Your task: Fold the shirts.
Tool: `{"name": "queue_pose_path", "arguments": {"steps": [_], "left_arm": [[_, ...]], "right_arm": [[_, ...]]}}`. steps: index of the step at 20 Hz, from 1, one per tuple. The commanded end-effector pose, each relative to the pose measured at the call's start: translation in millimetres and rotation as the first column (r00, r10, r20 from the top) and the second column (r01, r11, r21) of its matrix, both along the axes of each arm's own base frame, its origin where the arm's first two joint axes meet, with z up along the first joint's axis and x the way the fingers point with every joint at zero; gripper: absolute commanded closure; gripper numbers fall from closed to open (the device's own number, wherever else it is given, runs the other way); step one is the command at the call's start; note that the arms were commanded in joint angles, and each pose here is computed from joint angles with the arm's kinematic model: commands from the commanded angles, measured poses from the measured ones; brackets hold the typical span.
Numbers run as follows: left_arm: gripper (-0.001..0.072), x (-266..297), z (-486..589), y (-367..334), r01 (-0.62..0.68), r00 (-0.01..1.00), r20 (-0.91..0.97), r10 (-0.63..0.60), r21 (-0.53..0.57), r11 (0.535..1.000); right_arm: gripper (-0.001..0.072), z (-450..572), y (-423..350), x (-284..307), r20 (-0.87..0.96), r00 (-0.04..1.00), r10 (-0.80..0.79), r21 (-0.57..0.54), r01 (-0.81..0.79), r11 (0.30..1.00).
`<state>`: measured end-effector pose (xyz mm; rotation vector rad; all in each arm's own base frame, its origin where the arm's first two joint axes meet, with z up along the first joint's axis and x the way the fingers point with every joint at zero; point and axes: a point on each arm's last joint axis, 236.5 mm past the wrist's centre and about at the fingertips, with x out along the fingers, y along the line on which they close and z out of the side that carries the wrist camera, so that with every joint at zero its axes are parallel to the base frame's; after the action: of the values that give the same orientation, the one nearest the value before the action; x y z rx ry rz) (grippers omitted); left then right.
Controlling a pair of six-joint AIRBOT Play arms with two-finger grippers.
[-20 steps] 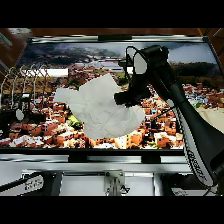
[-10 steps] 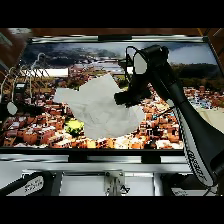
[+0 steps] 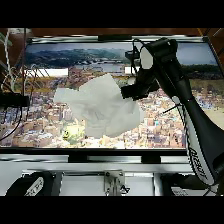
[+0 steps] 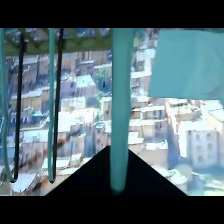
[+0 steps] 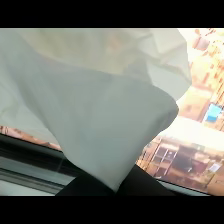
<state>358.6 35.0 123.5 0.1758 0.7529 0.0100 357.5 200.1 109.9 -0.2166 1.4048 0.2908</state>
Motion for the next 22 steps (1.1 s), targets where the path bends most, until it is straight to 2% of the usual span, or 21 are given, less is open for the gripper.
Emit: {"name": "queue_pose_path", "arguments": {"steps": [1, 3, 6, 8, 9, 11, 13, 18, 22], "left_arm": [[0.066, -60, 14, -74, 0.237, 0.968, -0.07, -0.241, -0.065, 0.969], [0.0661, -105, -1, -105, 0.387, 0.898, -0.195, -0.394, -0.073, 0.919], [0.0661, -168, -18, -144, 0.542, 0.765, -0.311, -0.563, -0.161, 0.825], [0.0661, -200, -21, -171, 0.592, 0.69, -0.321, -0.648, -0.265, 0.761], [0.0661, -213, -24, -178, 0.597, 0.66, -0.343, -0.669, -0.301, 0.744], [0.0662, -236, -30, -179, 0.629, 0.594, -0.398, -0.699, -0.311, 0.712], [0.0662, -243, -33, -173, 0.649, 0.57, -0.432, -0.699, -0.286, 0.705], [0.0663, -249, -30, -155, 0.663, 0.59, -0.433, -0.681, -0.222, 0.715], [0.0663, -255, -34, -155, 0.708, 0.543, -0.441, -0.715, -0.217, 0.672]], "right_arm": [[0.0621, 2, -32, -15, -0.08, 0.996, -0.033, -0.092, 0.025, 0.995], [0.0621, 2, -42, -10, -0.076, 0.996, -0.044, -0.102, 0.036, 0.994], [0.062, 2, -58, -4, -0.076, 0.994, -0.082, -0.102, 0.074, 0.992], [0.0621, 2, -69, 1, -0.074, 0.993, -0.097, -0.106, 0.089, 0.99], [0.0621, 2, -73, 2, -0.074, 0.992, -0.104, -0.107, 0.096, 0.99], [0.062, 2, -83, 5, -0.075, 0.989, -0.129, -0.107, 0.121, 0.987], [0.0621, 2, -90, 8, -0.075, 0.986, -0.146, -0.108, 0.137, 0.985], [0.062, 2, -101, 11, -0.063, 0.986, -0.153, -0.133, 0.144, 0.981], [0.0621, 2, -99, 10, -0.065, 0.986, -0.151, -0.129, 0.142, 0.981]]}}
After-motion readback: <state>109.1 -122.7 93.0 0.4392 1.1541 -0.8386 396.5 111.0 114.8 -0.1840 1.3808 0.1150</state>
